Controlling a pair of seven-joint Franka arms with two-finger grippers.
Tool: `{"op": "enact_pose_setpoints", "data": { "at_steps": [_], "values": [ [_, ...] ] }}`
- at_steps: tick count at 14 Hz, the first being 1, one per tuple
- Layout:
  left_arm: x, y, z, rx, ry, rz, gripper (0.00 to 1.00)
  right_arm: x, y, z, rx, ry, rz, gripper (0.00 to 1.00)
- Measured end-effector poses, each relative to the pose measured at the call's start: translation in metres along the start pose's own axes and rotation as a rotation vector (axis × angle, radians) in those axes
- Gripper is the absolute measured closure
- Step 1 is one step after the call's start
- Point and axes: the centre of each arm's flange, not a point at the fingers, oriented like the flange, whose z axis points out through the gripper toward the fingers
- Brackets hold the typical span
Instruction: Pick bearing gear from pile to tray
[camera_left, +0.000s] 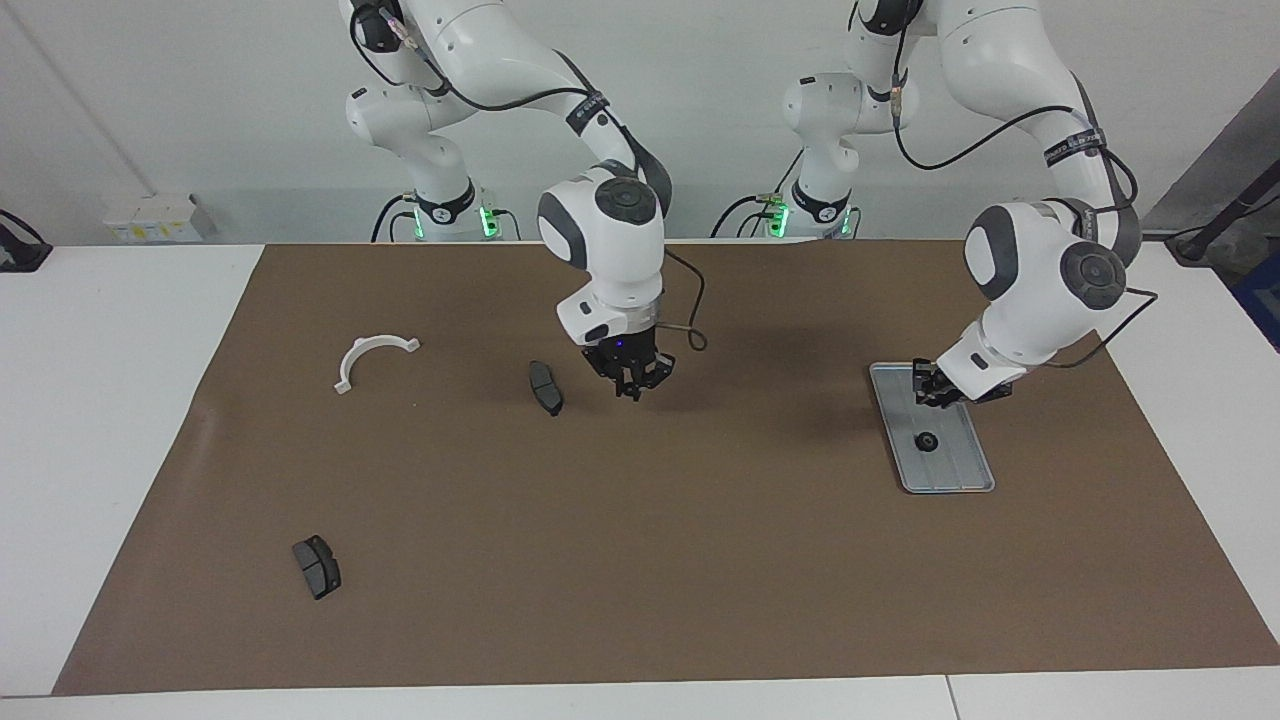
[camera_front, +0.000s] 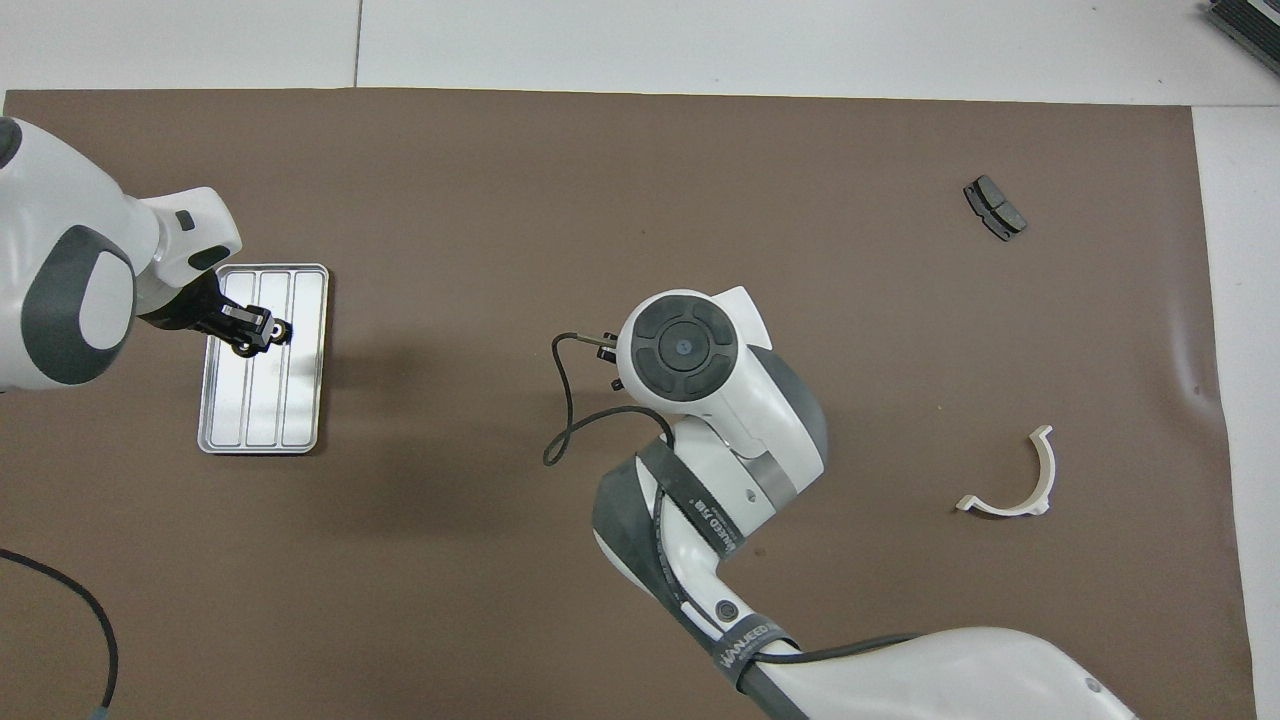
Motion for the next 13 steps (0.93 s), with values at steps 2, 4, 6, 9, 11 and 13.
{"op": "enact_pose_setpoints", "data": {
  "at_steps": [2,4,6,9,11,13],
  "values": [
    [-0.018,-0.011,0.02,0.01,0.037,0.011,0.65,-0.008,-0.016,0.022,-0.014,0.008,0.007,0.76],
    [-0.031,-0.008,0.042,0.014,0.047,0.018,0.65,-0.014,-0.023,0.044,-0.028,0.002,-0.006,0.76],
    [-0.037,-0.005,0.051,0.011,0.04,0.02,0.65,-0.026,-0.033,0.059,-0.012,0.005,-0.029,0.76],
    [-0.037,-0.005,0.049,0.011,0.042,0.021,0.51,-0.027,-0.037,0.057,-0.005,0.009,-0.031,0.49],
    [-0.038,-0.004,0.044,0.014,0.051,0.022,0.41,-0.02,-0.035,0.054,-0.001,0.017,-0.021,0.24],
    [-0.039,-0.002,0.035,0.02,0.067,0.022,0.36,-0.003,-0.026,0.048,0.002,0.028,-0.007,0.02]
  ]
}}
